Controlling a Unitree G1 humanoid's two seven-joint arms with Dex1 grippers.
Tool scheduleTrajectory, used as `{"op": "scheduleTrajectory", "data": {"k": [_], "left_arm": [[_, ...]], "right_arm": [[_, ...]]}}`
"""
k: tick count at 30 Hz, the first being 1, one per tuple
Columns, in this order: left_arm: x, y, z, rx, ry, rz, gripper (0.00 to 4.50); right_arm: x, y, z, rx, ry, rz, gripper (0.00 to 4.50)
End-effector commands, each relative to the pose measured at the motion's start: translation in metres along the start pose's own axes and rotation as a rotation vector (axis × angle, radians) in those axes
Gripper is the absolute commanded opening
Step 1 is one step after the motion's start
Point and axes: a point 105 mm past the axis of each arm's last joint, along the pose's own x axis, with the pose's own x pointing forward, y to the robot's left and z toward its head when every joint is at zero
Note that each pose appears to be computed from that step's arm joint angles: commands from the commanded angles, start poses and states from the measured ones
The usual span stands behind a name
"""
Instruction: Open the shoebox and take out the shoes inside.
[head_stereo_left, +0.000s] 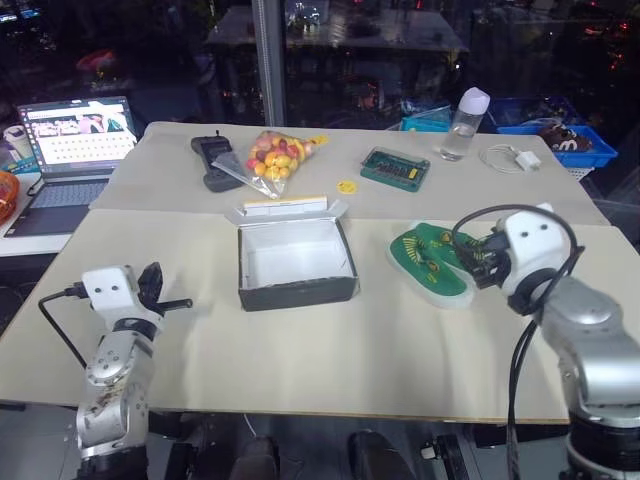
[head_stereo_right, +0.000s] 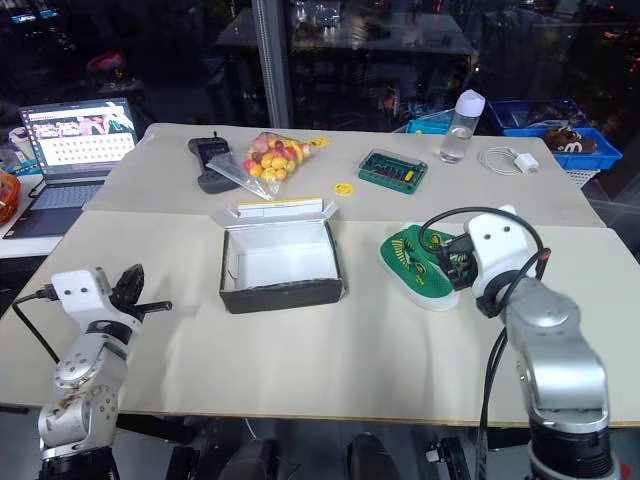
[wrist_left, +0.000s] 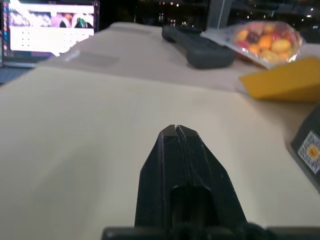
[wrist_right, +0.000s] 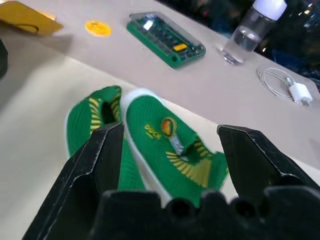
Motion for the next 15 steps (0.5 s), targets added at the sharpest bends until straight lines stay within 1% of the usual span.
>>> {"op": "scheduleTrajectory", "data": {"k": [1,3,5,10,15], "left_arm": [[0.006,0.008,0.012,0.018,-0.054,0.034,0.0],[0.007,0.009,0.012,0.024,-0.056,0.043,0.0],[0.008,0.008,0.012,0.033,-0.058,0.037,0.0],[0.01,0.0,0.015,0.023,-0.072,0.019,0.0],[0.011,-0.003,0.016,0.018,-0.075,0.012,0.0]], "right_arm": [[0.001,-0.018,-0.013,0.007,-0.025,-0.121,3.58],[0.004,-0.021,-0.026,0.026,-0.007,-0.152,3.58],[0.006,-0.023,-0.032,0.044,-0.013,-0.168,3.58],[0.006,-0.025,-0.041,0.011,-0.018,-0.176,3.58],[0.008,-0.02,-0.042,0.019,-0.03,-0.161,3.58]]}}
